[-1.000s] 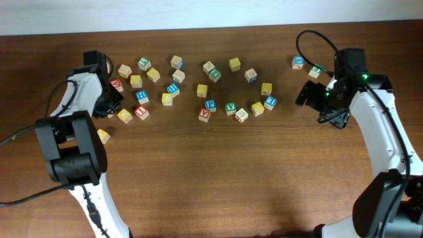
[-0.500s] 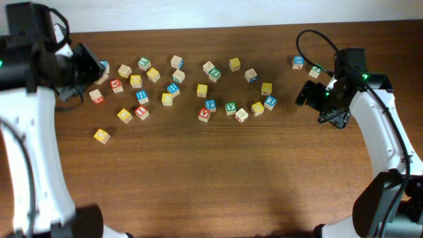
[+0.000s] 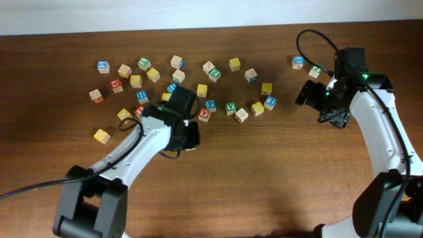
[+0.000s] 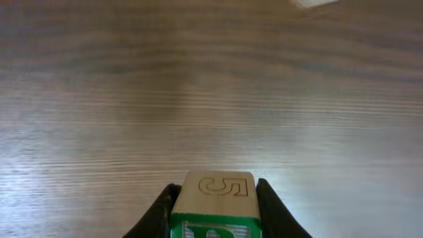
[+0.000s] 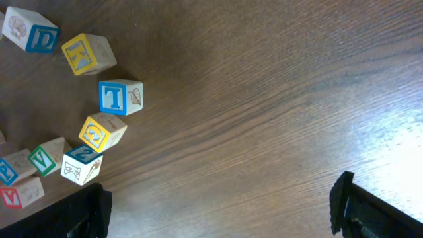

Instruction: Spell out RSS

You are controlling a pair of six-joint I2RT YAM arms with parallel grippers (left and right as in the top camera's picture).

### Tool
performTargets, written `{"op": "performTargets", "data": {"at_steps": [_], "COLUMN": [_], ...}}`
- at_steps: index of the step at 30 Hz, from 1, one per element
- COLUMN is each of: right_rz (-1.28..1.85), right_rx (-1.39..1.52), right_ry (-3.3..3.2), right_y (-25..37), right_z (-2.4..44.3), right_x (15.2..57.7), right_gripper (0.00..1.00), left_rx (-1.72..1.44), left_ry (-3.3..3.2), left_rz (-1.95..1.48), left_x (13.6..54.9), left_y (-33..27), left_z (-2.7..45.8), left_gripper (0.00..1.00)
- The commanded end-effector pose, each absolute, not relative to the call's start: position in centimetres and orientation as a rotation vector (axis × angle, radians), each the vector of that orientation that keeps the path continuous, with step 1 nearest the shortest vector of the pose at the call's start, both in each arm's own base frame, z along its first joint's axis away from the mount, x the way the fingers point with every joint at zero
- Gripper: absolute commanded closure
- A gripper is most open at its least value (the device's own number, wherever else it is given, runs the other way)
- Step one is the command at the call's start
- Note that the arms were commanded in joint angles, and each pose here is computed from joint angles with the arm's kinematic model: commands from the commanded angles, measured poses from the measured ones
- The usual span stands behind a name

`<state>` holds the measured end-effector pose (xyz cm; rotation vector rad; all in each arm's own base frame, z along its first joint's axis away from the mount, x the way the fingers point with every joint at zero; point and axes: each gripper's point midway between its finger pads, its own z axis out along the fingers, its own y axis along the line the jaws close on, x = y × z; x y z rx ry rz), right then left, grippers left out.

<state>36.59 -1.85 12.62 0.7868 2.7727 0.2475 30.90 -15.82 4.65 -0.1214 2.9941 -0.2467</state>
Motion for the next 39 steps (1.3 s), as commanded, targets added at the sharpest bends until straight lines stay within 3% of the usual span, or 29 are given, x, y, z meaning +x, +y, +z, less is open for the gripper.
{"op": "performTargets", "data": {"at_steps": [1,3,13,15,18,21,23,25,28,32,36,39], "right_rz": [0.256,0.256,0.256,0.256,0.256,0.256,0.256,0.256,0.256,0.256,0.256,0.256], "right_rx": [0.786,0.786,0.786,0.786,0.786,0.786,0.786,0.786,0.786,0.786,0.786,0.786], "right_ry": [2.759,2.759,2.759,2.759,2.759,2.759,2.759,2.759,2.759,2.759,2.760,2.759], "right_y": [-1.9,-1.9,-1.9,-1.9,-1.9,-1.9,-1.9,-1.9,-1.9,-1.9,-1.9,-1.9], "right_z": [13.1,13.1,13.1,13.1,13.1,13.1,13.1,13.1,13.1,13.1,13.1,13.1], "right_x": [36.9,36.9,36.9,36.9,36.9,36.9,36.9,36.9,36.9,36.9,36.9,36.9], "right_gripper": [0.02,0.02,0.02,0.02,0.02,0.02,0.02,0.02,0.02,0.02,0.02,0.02], "left_rx": [-0.166,-0.172,0.007,0.006,0.006,0.006,0.005,0.004,-0.083,-0.465,-1.019,-1.214], "left_ry": [2.960,2.911,2.928,2.928,2.927,2.932,2.922,2.903,2.804,2.661,2.678,2.694], "left_rz": [0.100,0.204,0.021,0.021,0.019,0.003,-0.008,-0.021,-0.088,-0.106,0.040,0.057], "left_x": [30.5,31.5,32.6,32.6,32.6,32.8,33.7,34.8,37.6,39.8,35.5,32.6], "left_y": [-11.4,-10.2,-13.0,-13.1,-13.1,-13.4,-13.8,-14.3,-14.8,-6.6,7.2,10.8], "left_z": [2.1,1.7,0.2,0.2,0.2,0.7,2.5,4.9,13.0,21.6,20.2,19.3], "left_gripper": [0.77,0.76,0.75,0.60,0.48,0.20,0.06,0.02,0.01,0.01,0.01,0.01]}}
